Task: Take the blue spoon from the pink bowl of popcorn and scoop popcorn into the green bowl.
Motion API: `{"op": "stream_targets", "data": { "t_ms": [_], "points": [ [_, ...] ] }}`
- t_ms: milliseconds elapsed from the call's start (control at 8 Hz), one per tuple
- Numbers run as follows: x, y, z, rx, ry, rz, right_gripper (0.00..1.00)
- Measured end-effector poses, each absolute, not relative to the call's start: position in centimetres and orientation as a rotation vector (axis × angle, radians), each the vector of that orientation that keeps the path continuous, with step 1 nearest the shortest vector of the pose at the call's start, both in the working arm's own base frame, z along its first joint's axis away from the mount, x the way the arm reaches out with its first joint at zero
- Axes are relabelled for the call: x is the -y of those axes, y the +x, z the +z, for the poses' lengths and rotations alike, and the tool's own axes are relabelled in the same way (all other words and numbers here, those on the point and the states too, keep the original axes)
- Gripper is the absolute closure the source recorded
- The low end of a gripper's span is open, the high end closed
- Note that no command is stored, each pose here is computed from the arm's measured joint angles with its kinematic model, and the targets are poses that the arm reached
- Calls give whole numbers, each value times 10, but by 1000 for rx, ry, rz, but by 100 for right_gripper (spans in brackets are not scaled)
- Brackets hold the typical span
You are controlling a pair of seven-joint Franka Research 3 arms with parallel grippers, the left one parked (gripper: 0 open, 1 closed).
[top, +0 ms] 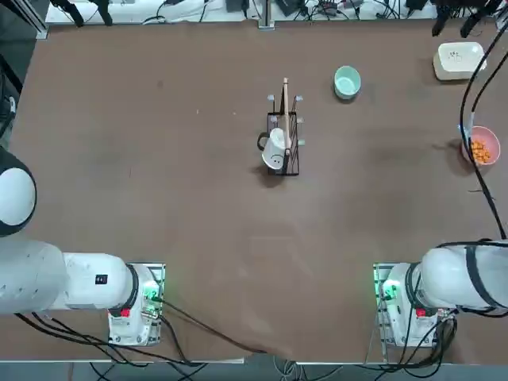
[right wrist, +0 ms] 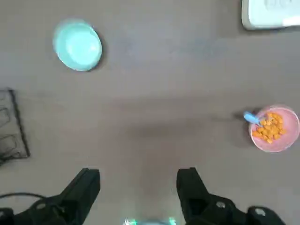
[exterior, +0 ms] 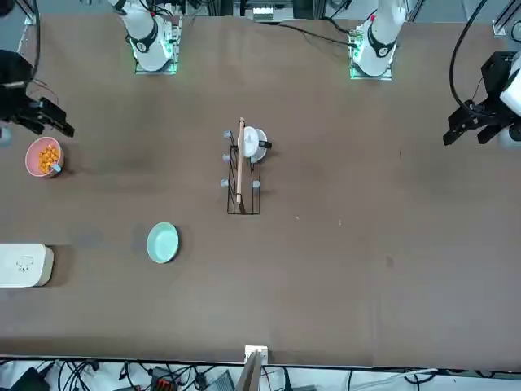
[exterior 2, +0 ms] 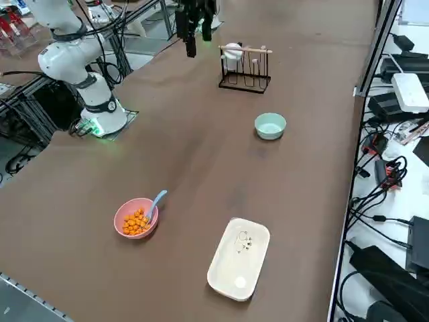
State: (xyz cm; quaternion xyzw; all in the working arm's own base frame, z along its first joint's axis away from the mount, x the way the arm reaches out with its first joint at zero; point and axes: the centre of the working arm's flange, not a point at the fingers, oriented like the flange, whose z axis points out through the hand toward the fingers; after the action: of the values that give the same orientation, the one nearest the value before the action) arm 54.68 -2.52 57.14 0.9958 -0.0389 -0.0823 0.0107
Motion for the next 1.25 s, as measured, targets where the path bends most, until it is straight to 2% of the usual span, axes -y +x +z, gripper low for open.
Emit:
{"op": "stream_targets", "data": {
  "t_ms": [250,500,875,1250],
  "points": [
    [43,552,509,141,2988,-544,0],
    [70,563,433,298,2758,-687,0],
    [107,583,328,455,2394,-498,0],
    [146,560,263,591,2210,-273,0]
  ]
}}
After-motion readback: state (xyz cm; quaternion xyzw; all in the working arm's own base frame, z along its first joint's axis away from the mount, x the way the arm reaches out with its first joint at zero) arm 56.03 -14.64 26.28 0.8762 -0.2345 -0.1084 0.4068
